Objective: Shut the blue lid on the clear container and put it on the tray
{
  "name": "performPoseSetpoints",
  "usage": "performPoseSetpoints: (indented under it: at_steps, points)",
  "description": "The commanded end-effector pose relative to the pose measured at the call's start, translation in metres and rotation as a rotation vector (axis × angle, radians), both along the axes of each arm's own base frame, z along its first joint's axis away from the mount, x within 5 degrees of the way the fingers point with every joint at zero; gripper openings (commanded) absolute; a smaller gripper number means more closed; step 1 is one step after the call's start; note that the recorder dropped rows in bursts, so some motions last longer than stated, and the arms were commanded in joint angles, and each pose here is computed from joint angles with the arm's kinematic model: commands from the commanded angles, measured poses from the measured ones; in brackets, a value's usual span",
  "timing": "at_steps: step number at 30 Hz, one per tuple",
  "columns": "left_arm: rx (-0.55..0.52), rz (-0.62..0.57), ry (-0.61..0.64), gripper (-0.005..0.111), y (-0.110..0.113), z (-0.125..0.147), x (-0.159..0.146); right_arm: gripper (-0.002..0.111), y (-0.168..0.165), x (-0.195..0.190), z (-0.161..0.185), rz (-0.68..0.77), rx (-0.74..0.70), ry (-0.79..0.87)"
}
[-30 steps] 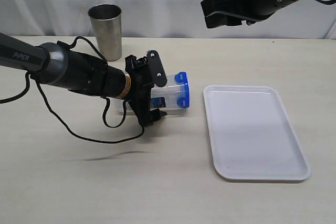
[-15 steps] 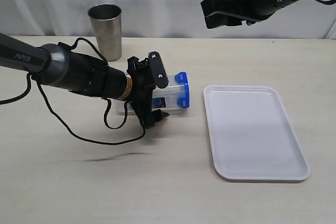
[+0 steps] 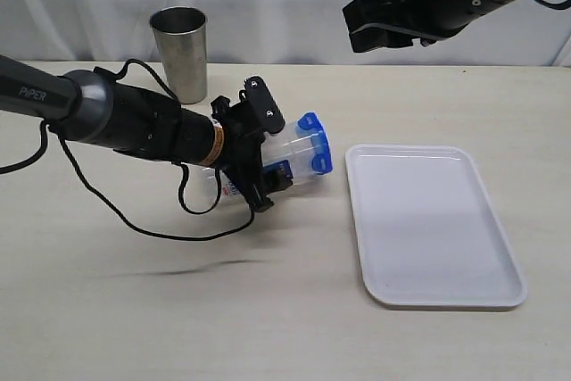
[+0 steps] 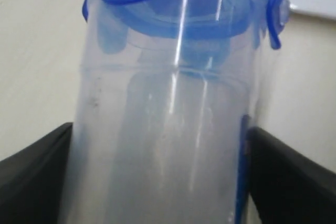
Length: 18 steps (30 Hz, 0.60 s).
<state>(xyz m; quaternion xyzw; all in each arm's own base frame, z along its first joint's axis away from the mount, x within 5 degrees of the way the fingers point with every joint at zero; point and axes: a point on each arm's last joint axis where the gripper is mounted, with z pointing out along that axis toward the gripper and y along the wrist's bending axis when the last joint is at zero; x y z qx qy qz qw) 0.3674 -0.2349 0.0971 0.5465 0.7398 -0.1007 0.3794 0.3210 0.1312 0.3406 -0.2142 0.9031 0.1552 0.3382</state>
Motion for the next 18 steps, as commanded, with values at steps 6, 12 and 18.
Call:
performPoseSetpoints:
  at_steps: [6,12,18]
  points:
    - [-0.331,-0.224,0.02,0.0,-0.022,0.055,-0.021,0.035,-0.051,-0.013,0.032,-0.184,0.06,-0.119]
    - [-0.537,-0.217,0.004,0.0,-0.029,0.074,-0.021,0.012,-0.08,-0.033,0.034,-0.298,0.093,-0.171]
    - [-0.714,-0.206,0.033,0.0,-0.037,0.084,-0.024,0.005,-0.082,-0.043,0.041,-0.302,0.109,-0.18]
